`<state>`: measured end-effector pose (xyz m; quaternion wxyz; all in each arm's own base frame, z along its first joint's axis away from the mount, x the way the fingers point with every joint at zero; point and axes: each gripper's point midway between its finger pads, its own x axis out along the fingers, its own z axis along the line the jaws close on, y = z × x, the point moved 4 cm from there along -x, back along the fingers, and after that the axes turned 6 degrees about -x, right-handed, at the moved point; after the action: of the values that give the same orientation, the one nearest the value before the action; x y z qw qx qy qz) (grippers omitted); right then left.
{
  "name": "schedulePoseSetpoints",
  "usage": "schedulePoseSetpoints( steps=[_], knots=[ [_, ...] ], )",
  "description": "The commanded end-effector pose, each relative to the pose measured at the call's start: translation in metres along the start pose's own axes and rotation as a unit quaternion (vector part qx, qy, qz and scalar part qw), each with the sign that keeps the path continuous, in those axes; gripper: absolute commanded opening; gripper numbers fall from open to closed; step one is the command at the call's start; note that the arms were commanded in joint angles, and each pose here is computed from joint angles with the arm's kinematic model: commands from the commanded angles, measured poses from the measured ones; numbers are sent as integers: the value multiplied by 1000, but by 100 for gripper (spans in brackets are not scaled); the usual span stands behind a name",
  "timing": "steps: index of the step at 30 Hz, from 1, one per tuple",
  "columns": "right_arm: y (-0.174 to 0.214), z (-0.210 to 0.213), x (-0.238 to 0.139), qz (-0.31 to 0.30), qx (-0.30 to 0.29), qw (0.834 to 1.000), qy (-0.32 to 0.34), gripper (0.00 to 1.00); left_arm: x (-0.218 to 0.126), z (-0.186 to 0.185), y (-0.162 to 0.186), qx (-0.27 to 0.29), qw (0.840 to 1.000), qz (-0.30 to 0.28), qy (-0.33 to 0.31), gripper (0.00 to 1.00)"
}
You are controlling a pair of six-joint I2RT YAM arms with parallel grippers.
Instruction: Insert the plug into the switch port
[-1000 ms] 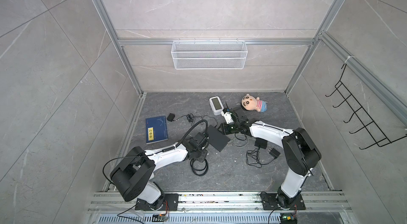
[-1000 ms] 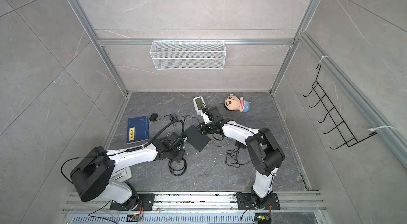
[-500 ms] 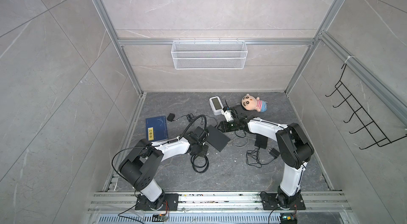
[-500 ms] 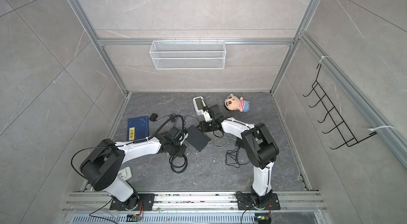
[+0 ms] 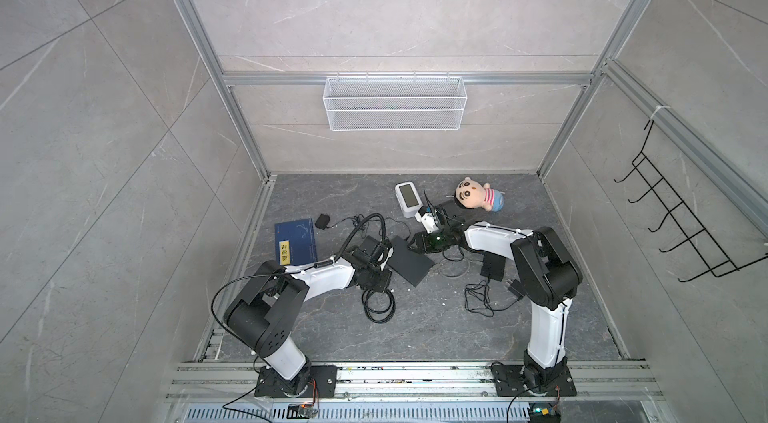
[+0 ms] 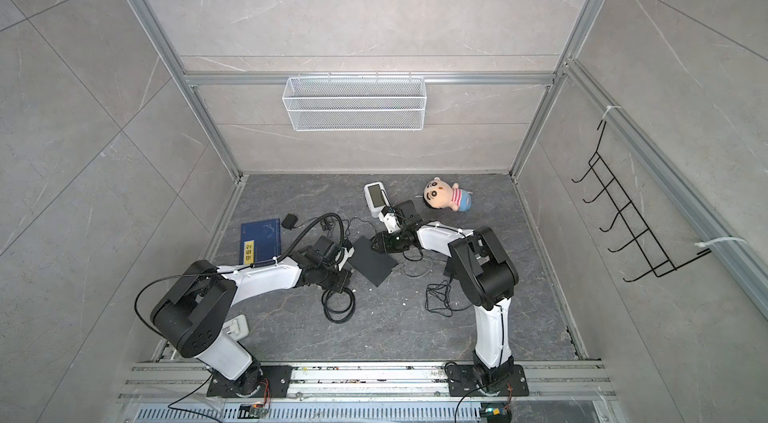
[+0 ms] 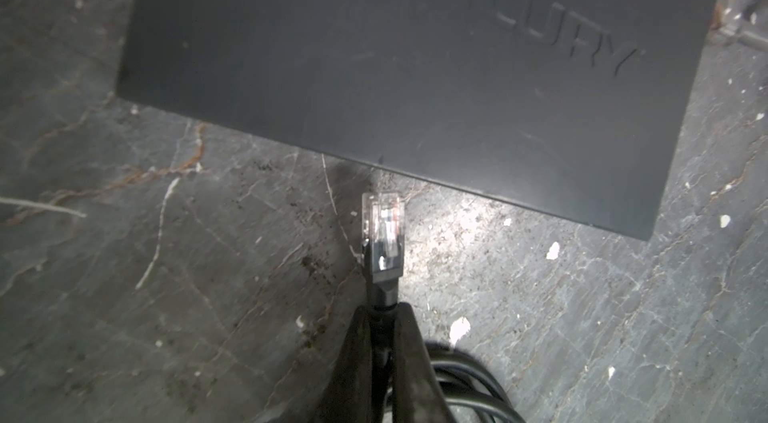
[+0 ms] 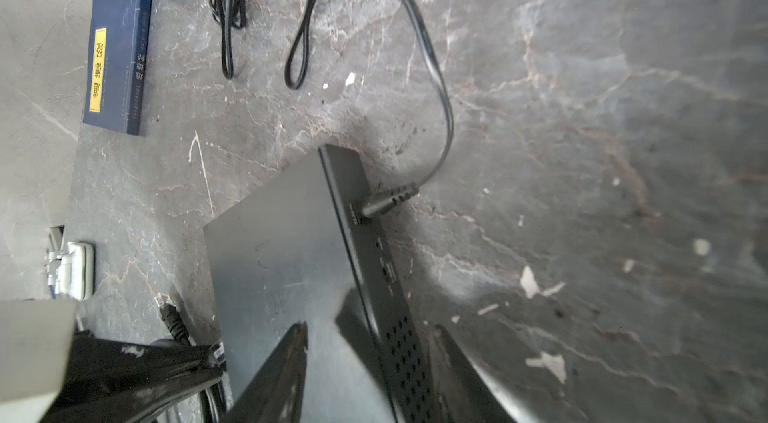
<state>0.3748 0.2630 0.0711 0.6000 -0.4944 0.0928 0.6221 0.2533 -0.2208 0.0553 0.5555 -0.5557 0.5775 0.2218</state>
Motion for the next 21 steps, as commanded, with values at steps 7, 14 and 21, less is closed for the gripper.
schedulePoseSetpoints(
  steps=[7,14,21],
  knots=[
    [-5,11,8,4,-8,998,-62,50,12,11,3,2,1000,16,-5,2],
    [1,10,13,24,-14,997,-74,49,16,10,4,2,999,27,22,1],
    [1,9,14,24,-8,997,-71,48,11,3,12,-2,997,59,43,1]
  ],
)
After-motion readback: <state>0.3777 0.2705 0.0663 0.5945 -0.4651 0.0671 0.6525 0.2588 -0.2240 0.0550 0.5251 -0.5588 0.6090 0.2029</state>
